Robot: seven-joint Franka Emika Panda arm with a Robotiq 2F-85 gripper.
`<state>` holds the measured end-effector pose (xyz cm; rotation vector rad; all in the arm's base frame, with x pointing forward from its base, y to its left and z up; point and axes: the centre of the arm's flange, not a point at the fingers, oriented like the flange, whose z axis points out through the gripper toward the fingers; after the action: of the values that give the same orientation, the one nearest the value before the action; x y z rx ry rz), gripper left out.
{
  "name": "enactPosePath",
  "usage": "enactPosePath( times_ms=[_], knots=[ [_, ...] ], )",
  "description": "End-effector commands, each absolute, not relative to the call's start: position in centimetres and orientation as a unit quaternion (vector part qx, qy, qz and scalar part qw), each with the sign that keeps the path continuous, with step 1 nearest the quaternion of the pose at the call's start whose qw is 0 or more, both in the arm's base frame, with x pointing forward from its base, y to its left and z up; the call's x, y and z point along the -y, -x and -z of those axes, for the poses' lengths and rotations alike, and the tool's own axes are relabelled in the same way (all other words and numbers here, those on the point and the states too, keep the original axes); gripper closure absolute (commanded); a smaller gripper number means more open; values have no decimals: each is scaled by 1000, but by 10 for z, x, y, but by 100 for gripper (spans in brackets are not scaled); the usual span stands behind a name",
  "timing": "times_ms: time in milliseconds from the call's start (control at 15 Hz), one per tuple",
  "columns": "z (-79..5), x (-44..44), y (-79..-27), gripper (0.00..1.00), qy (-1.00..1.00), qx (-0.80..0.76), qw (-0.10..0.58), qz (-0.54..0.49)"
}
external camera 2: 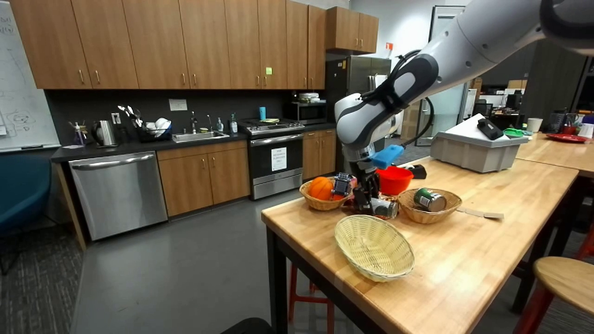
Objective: Remove the container from the basket on the right and put it on the orange packet
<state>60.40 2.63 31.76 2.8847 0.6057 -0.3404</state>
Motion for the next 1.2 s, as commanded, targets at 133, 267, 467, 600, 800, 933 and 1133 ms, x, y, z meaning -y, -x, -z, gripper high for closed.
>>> enactPosePath(
  times_ms=[133, 267, 467, 600, 800, 933, 1133],
  knots=[
    [-317, -10, -614, 76, -969, -194, 103, 117],
    [-321, -1, -613, 76, -972, -182, 99, 107],
    [-327, 11, -615, 21, -978, -166, 91, 91],
    [-333, 19, -616, 8, -981, -157, 88, 76],
    [-347, 27, -620, 0, -985, -143, 80, 51],
    [-363, 29, -623, 0, -987, -137, 74, 29],
    [-397, 25, -624, 0, -988, -134, 71, -11]
  ],
)
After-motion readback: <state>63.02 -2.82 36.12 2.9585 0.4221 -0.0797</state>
